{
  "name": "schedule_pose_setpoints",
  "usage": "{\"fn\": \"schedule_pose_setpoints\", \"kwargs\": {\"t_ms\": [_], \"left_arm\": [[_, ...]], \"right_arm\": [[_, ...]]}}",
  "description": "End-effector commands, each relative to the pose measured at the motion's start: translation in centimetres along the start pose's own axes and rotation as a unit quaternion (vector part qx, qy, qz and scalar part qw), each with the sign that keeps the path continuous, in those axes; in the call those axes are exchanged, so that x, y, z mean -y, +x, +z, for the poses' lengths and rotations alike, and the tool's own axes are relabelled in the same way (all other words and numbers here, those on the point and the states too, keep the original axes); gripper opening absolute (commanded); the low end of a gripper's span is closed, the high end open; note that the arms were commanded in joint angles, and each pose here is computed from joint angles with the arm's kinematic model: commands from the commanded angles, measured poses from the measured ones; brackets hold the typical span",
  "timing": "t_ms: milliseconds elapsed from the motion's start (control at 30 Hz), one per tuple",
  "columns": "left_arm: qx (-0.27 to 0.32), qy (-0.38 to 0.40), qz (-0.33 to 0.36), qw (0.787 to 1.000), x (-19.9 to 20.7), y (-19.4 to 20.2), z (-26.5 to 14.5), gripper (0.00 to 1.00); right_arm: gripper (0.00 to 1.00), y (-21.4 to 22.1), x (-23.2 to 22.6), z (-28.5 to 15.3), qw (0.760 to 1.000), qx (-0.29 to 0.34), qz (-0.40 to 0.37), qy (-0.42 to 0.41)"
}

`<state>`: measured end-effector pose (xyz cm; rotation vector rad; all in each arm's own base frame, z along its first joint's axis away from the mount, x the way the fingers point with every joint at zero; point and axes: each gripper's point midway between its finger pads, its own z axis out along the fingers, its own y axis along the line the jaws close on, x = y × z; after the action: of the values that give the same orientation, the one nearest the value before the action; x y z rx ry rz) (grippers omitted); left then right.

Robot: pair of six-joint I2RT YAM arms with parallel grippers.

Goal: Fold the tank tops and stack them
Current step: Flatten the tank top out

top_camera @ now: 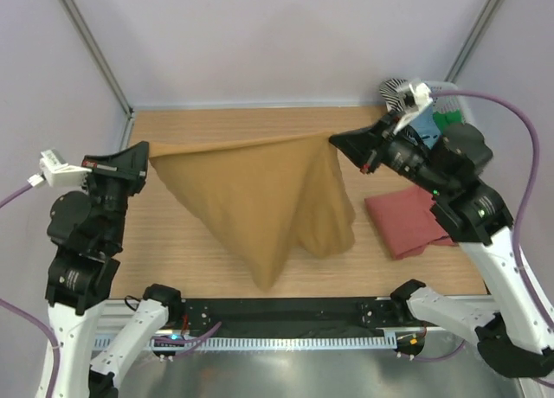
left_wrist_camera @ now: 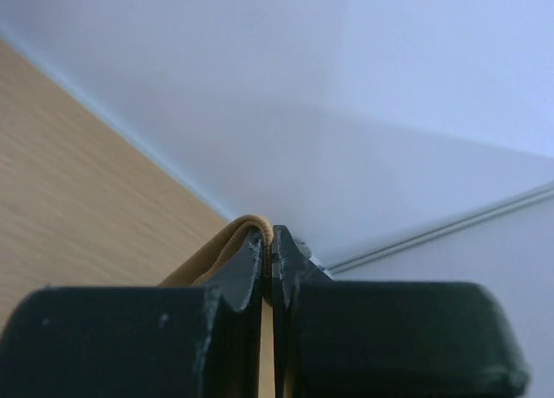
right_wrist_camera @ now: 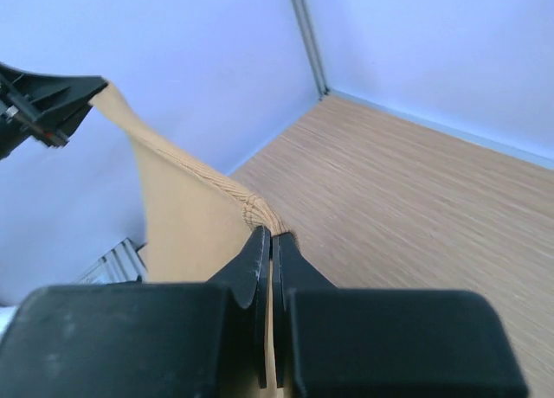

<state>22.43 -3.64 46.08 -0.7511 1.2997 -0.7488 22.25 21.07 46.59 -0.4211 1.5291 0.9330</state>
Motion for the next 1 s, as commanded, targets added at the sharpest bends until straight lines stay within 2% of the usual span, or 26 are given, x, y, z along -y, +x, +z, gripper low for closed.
{"fn": "schedule_pose_setpoints", "kwargs": {"t_ms": [0, 67, 133, 167, 233, 267, 300, 333, 367, 400, 433, 467, 500, 533, 600, 733, 833, 933, 967], "left_arm": [[-0.005, -0.116, 0.033, 0.993, -5.2, 2.3, 3.2, 0.0], [-0.021, -0.157, 0.041, 0.987, -7.2, 4.3, 5.4, 0.0], [-0.027, -0.183, 0.041, 0.982, -9.4, 6.3, 7.7, 0.0], [-0.039, -0.203, 0.046, 0.977, -10.9, 8.3, 9.9, 0.0], [-0.055, -0.235, 0.05, 0.969, -13.5, 10.6, 12.2, 0.0], [-0.071, -0.263, 0.066, 0.96, -16.2, 13.0, 14.7, 0.0], [-0.073, -0.274, 0.068, 0.956, -16.7, 13.6, 16.0, 0.01], [-0.08, -0.296, 0.077, 0.949, -18.4, 14.5, 17.3, 0.06], [-0.101, -0.313, 0.094, 0.94, -19.7, 15.7, 18.0, 0.38], [-0.125, -0.334, 0.105, 0.928, -21.0, 17.2, 20.0, 0.56], [-0.136, -0.349, 0.112, 0.92, -21.8, 17.4, 20.6, 0.7], [-0.146, -0.381, 0.131, 0.904, -22.9, 17.5, 20.0, 0.89], [-0.143, -0.386, 0.135, 0.901, -22.9, 17.5, 20.8, 0.93], [-0.141, -0.388, 0.137, 0.9, -23.0, 17.4, 20.8, 0.96], [-0.134, -0.374, 0.138, 0.907, -22.9, 17.0, 20.5, 0.96], [-0.133, -0.347, 0.125, 0.92, -22.4, 16.6, 19.6, 0.95], [-0.163, -0.336, 0.117, 0.92, -22.9, 17.9, 18.4, 0.94], [-0.19, -0.325, 0.11, 0.92, -23.3, 19.2, 18.2, 0.9], [-0.194, -0.324, 0.11, 0.919, -23.5, 19.6, 18.3, 0.89]], "right_arm": [[0.01, 5.9, 6.8, 4.6, 0.983, -0.128, 0.031, 0.125], [0.01, 9.2, 9.7, 7.4, 0.969, -0.178, 0.053, 0.161], [0.01, 11.5, 12.3, 9.4, 0.961, -0.199, 0.08, 0.174], [0.01, 14.5, 14.5, 11.3, 0.95, -0.227, 0.103, 0.189], [0.01, 15.7, 18.5, 13.2, 0.942, -0.225, 0.124, 0.214], [0.01, 15.6, 19.9, 14.7, 0.943, -0.22, 0.13, 0.215], [0.13, 18.4, 22.5, 16.4, 0.932, -0.239, 0.151, 0.229], [0.3, 19.4, 24.5, 17.0, 0.925, -0.242, 0.158, 0.247], [0.5, 18.2, 25.2, 18.2, 0.928, -0.228, 0.155, 0.249], [0.65, 20.1, 26.3, 18.8, 0.921, -0.242, 0.162, 0.26], [0.66, 20.1, 26.3, 19.0, 0.922, -0.242, 0.163, 0.256], [0.66, 20.2, 26.4, 19.1, 0.921, -0.241, 0.165, 0.256], [0.68, 20.0, 26.3, 19.1, 0.924, -0.235, 0.163, 0.254], [0.7, 19.1, 25.7, 18.9, 0.929, -0.224, 0.158, 0.25], [0.72, 20.2, 25.8, 17.6, 0.925, -0.234, 0.15, 0.258], [0.67, 22.0, 26.4, 13.3, 0.905, -0.253, 0.141, 0.311], [0.6, 23.2, 28.4, 10.6, 0.884, -0.251, 0.132, 0.372], [0.47, 24.6, 30.9, 8.5, 0.859, -0.262, 0.131, 0.42], [0.46, 25.0, 31.7, 7.8, 0.848, -0.268, 0.129, 0.439]]}}
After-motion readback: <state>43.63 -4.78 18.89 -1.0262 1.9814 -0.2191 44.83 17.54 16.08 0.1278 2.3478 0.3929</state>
